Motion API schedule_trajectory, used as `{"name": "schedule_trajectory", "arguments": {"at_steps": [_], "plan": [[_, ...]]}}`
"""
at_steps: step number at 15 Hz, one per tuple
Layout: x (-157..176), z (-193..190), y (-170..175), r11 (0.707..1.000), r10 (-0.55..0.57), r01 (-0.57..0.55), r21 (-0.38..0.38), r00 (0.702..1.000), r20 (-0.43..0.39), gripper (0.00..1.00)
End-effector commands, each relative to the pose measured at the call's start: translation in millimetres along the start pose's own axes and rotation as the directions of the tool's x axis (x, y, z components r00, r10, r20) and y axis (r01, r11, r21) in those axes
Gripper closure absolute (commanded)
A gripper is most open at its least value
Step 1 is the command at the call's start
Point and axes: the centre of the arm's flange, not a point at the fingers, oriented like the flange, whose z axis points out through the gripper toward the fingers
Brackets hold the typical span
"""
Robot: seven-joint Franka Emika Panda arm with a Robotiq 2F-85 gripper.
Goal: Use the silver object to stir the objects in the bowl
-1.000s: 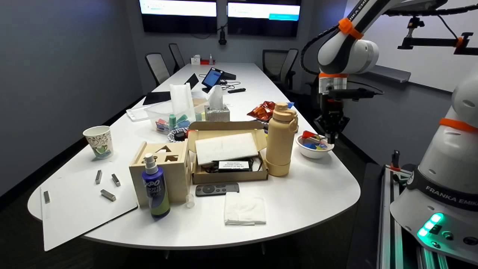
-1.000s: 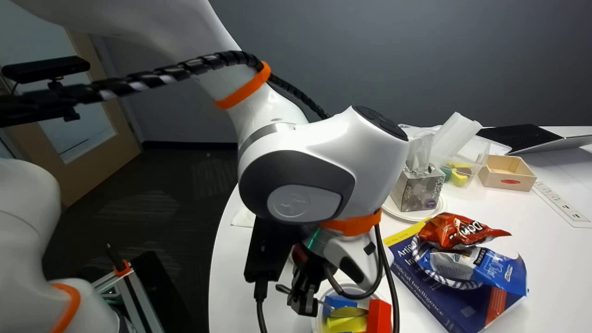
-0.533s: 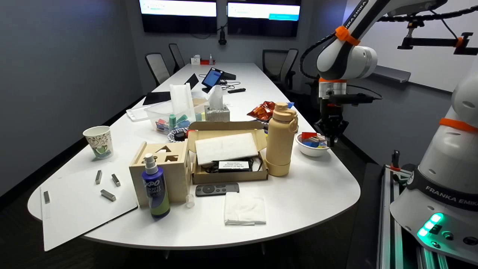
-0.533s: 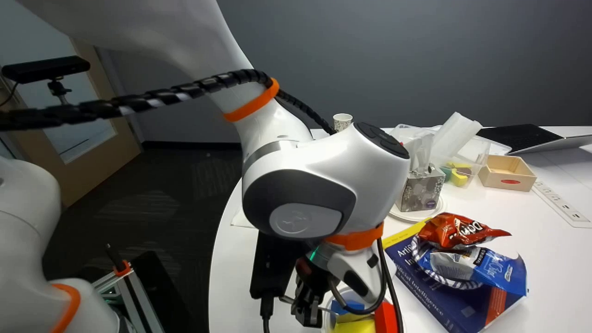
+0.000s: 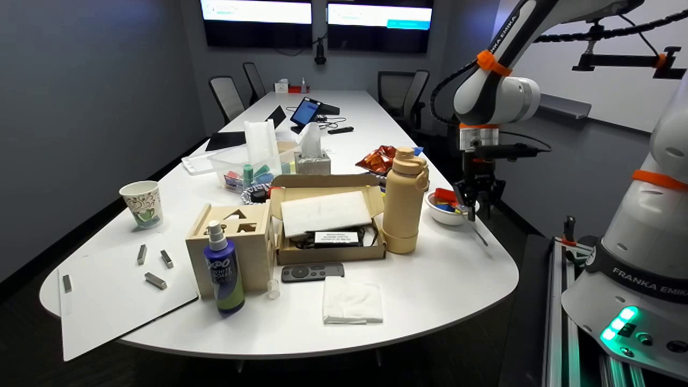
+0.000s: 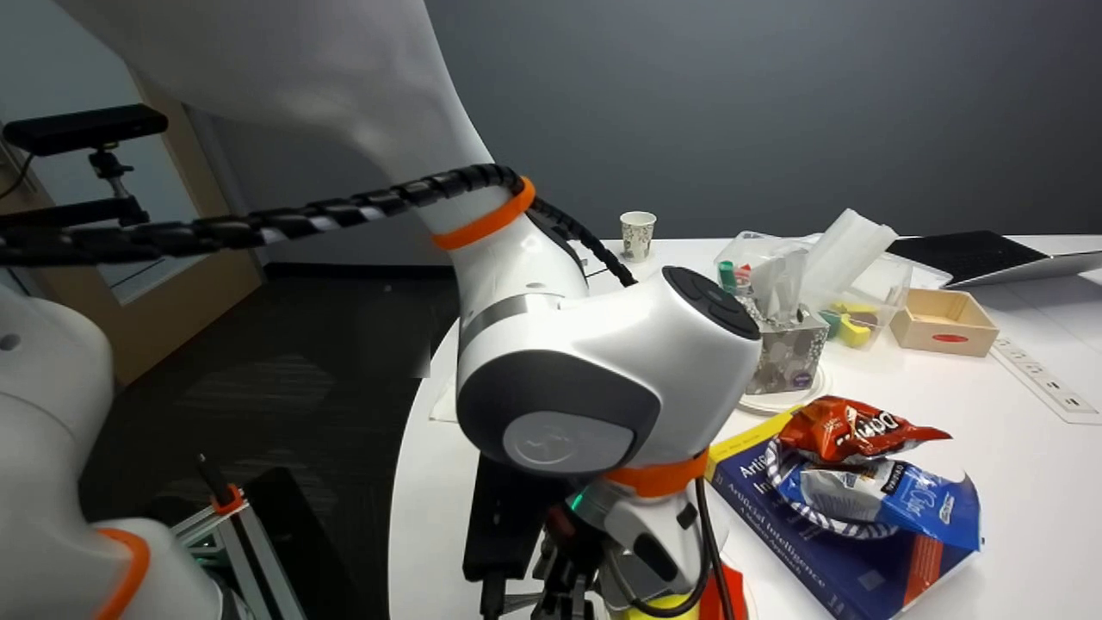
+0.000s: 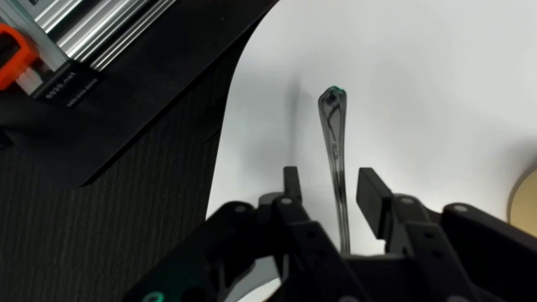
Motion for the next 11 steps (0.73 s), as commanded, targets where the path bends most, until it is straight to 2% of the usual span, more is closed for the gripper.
{"name": "schedule_trajectory", "arguments": {"at_steps": [1,4,5,11], "plan": [[1.5,9.2,4.1,1.0,0.003,-0.003,0.02,1.0,-0.002,0.28],[2.3,11.3,5.2,1.0,0.012,-0.012,0.023,1.0,-0.002,0.04],[2.7,11.6,4.9,1.0,0.013,-0.013,0.025,1.0,-0.002,0.01],[1.4,6.7,6.6,0.999,0.017,-0.016,0.028,0.999,-0.029,0.0]]}}
